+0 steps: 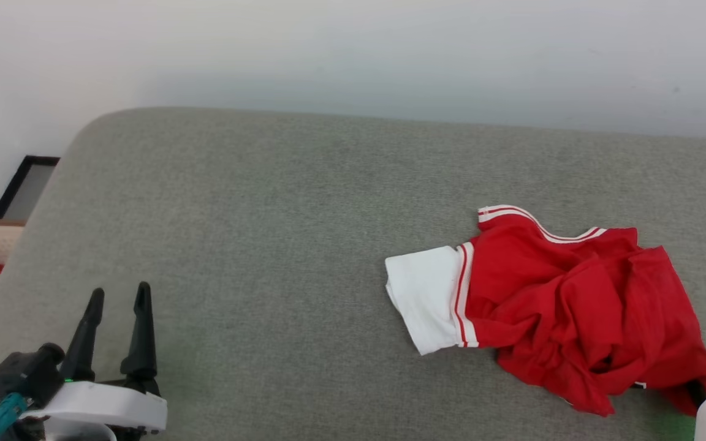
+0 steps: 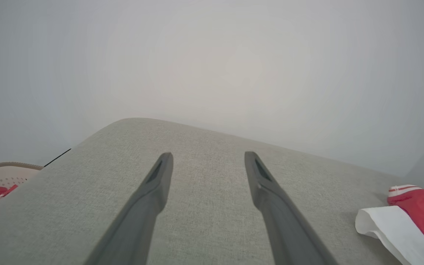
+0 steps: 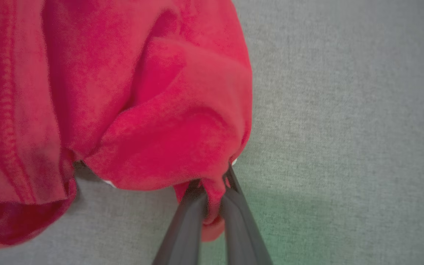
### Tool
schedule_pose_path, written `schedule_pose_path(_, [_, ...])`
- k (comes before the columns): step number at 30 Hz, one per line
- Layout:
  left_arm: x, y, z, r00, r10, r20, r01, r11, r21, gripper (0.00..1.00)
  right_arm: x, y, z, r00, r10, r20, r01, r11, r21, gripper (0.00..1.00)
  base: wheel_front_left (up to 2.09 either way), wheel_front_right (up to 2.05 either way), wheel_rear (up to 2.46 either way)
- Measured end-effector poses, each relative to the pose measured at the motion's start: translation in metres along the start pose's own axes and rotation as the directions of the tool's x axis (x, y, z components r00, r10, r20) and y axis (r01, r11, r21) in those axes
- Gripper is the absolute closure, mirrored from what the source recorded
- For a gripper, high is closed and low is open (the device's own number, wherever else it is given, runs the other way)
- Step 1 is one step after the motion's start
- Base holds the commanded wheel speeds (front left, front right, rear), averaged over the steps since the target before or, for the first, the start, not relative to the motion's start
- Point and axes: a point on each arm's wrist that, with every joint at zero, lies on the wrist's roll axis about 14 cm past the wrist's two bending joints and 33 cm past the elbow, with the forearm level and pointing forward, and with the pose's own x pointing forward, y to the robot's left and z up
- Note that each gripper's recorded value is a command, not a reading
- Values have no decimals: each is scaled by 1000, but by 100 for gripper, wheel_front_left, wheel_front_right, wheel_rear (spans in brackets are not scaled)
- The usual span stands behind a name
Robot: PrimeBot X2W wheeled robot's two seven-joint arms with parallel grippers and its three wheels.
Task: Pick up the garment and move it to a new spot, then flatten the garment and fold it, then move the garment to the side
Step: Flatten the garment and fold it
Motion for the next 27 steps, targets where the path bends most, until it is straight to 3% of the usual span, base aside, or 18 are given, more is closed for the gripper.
schedule_pose_path(2, [3, -5, -2, 1000, -17, -6, 17, 1000, 4, 0, 0, -2, -11, 1000, -8, -25, 9, 1000, 15, 100, 0, 0, 0])
schedule_pose_path(4, [7, -10, -4, 999, -33, -16, 33, 999, 5, 0, 1, -2, -20, 999, -13, -44, 14, 999, 34, 84, 0, 0, 0])
schedule_pose_path(5, [8, -12, -5, 999, -43, -22, 44, 999, 10, 0, 1, 0, -22, 999, -10, -50, 12, 999, 33, 67, 0, 0, 0])
schedule_pose_path(7, [11, -17, -7, 997, -63, -44, 63, 998, 10, 0, 3, 1, -22, 999, -6, -46, 8, 999, 53, 0, 0, 0, 0])
schedule_pose_path(18, [40, -71, 12, 954, -262, -142, 267, 964, 16, 0, -10, -3, 2, 997, -16, 70, 9, 995, 97, 0, 0, 0, 0])
schedule_pose_path(27, [52, -126, 5, 828, -429, -360, 445, 895, -44, 0, -40, -7, 42, 959, -56, 277, 22, 992, 127, 0, 0, 0, 0])
